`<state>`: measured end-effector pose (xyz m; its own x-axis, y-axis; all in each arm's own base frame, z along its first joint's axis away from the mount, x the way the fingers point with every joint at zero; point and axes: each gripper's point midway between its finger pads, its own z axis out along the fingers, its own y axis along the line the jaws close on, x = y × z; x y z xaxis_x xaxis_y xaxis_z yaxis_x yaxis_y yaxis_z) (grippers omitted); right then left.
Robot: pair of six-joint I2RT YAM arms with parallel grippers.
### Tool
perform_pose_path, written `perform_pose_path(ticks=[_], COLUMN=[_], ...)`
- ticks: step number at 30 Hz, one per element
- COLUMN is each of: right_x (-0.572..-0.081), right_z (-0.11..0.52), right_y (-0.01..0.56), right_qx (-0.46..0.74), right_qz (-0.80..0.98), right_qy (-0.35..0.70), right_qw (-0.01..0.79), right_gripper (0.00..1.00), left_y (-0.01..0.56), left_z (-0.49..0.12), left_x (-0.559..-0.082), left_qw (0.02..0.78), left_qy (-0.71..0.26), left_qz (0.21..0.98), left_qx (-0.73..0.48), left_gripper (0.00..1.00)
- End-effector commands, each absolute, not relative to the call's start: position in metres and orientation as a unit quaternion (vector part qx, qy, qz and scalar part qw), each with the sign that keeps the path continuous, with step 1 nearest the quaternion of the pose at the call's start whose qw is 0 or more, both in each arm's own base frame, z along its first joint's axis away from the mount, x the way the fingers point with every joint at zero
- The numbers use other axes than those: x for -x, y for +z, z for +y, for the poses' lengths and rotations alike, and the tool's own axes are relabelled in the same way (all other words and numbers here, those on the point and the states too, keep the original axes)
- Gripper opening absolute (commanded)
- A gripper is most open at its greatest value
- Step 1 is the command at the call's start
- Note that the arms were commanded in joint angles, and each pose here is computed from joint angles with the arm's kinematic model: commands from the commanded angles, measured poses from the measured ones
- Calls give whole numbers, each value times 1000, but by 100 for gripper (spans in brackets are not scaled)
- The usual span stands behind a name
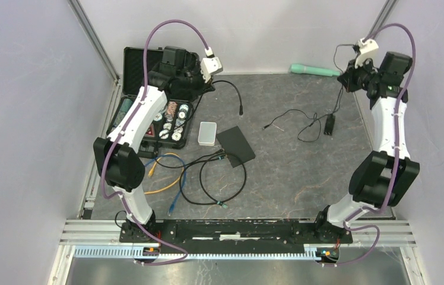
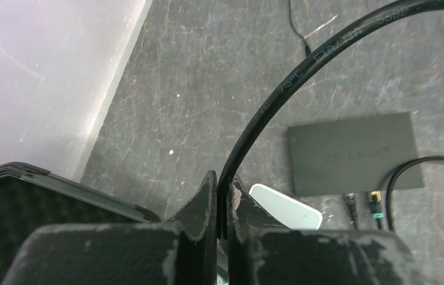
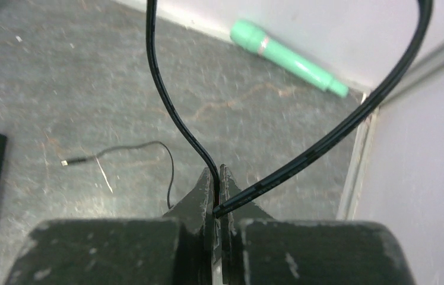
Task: Pull the plug from the switch port
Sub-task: Place the connector at the center of the board.
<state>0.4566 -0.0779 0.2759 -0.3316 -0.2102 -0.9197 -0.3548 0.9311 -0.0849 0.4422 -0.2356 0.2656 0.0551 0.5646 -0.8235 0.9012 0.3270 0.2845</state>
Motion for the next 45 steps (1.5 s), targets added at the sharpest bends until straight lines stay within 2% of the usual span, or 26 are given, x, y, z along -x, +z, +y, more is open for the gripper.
perform_pose_path(ticks=[1,8,14,22,28,35,45], right_x=[-489,-551,-585,-571,-554,-579,-606], right_z=[-65,-52,-32,-24,-1,4,-15], right_y=[344,323,293,251,194,152,135], right_qx=[183,163,158,160,171,140,50], right_qz=[762,763,763,781,809,833,844], right_qy=[74,93,118,132,133,155,120], right_qw=[617,619,616,589,546,512,521], right_gripper=[0,0,0,0,2,8,17], left_y=[329,349,348,340,335,329,319], left_z=[-251,-260,-261,-263,-267,-278,-294], left_x=[-425,-402,-398,-394,-393,-396,-397], left_qw=[525,529,528,522,517,509,502], left_qy=[-232,-262,-259,-260,-265,-292,-315], left_qz=[650,640,639,639,642,660,672], left_qx=[-499,-492,-495,-502,-500,-470,-444], left_gripper=[2,2,2,2,2,2,2])
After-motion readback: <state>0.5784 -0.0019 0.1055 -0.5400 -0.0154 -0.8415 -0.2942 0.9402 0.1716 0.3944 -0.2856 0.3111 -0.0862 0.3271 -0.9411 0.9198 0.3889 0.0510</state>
